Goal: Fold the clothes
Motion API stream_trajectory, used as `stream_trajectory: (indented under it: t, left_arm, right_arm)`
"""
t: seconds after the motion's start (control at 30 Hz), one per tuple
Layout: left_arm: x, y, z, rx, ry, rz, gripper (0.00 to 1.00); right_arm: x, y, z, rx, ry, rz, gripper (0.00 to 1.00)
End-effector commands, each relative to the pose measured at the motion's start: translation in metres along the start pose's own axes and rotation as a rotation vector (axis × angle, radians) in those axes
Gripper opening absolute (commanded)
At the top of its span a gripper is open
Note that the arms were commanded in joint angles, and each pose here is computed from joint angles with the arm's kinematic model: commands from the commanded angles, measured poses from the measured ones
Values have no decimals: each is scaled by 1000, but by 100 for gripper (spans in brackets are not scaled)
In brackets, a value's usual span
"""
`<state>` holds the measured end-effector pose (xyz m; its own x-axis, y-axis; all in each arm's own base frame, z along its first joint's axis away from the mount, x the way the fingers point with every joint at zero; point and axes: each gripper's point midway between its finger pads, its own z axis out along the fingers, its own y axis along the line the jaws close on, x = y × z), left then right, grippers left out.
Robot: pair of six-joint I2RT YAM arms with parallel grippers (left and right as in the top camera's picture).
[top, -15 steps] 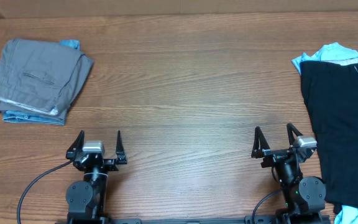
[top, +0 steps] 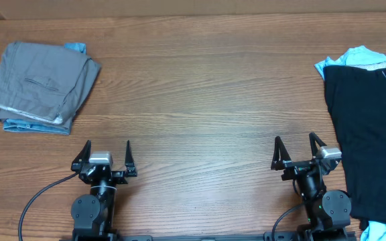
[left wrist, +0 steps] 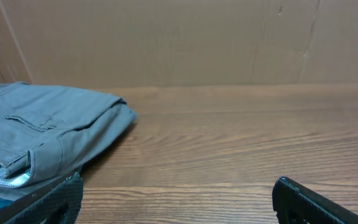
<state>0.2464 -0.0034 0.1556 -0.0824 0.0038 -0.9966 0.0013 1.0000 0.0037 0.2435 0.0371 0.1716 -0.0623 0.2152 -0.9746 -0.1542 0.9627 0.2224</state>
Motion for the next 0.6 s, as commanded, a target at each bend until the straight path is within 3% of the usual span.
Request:
stream_trajectory:
  t: [0.0, 0.57]
  left_arm:
    - [-1, 2, 0, -12, -9, 15, 100]
    - [-1, 2, 0, -12, -9, 15, 100]
  right_arm:
    - [2, -2, 0, 8, -4, 1, 100]
    - [1, -5, 0, 26, -8, 1, 100]
